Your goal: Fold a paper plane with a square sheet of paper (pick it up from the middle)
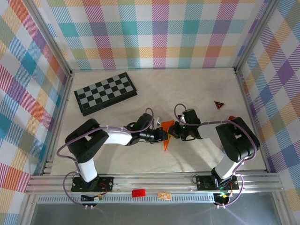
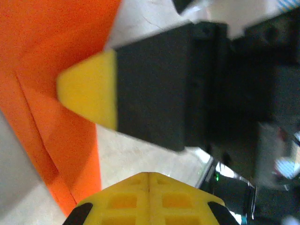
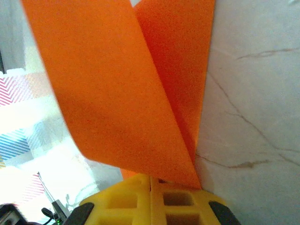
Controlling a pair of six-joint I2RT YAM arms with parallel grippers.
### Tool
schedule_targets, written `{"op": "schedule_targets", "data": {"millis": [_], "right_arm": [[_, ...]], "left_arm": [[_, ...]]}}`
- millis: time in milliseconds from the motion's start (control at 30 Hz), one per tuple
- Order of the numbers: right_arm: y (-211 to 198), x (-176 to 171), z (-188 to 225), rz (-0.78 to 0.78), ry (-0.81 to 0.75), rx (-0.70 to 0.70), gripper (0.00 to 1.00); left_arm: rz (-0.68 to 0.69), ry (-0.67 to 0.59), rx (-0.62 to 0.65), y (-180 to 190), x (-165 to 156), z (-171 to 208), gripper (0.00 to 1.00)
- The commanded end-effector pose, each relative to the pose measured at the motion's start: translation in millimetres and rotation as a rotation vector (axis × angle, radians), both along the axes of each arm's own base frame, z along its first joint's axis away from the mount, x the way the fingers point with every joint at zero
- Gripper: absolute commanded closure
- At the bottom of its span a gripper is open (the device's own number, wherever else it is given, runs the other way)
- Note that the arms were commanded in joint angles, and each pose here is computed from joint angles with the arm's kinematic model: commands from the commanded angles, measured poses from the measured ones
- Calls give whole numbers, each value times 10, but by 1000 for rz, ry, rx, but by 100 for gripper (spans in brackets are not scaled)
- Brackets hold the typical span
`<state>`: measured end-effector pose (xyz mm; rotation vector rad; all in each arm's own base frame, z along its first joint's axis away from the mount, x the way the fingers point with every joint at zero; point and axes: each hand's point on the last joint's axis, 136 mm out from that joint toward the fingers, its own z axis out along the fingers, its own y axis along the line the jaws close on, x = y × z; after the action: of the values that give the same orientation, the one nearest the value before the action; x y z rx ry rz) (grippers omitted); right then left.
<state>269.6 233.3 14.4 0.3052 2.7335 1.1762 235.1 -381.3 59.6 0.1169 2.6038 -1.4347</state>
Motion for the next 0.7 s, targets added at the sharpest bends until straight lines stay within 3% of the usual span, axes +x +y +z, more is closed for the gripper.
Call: {"op": "schedule_targets", "data": {"millis": [0, 267, 433, 667], "right_arm": [[-208, -311, -396, -29, 153, -105, 97], [-221, -319, -418, -29, 155, -113, 97], [-252, -321, -439, -31, 157, -134, 97], [-296, -314, -453, -34, 160, -157, 97]], "left_arm": [[66, 20, -11, -69, 157, -16, 99], [41, 78, 115, 4, 101, -319, 99], [-15, 103, 233, 196, -97, -520, 99], [-121, 120, 299, 271, -424, -632, 99]]}}
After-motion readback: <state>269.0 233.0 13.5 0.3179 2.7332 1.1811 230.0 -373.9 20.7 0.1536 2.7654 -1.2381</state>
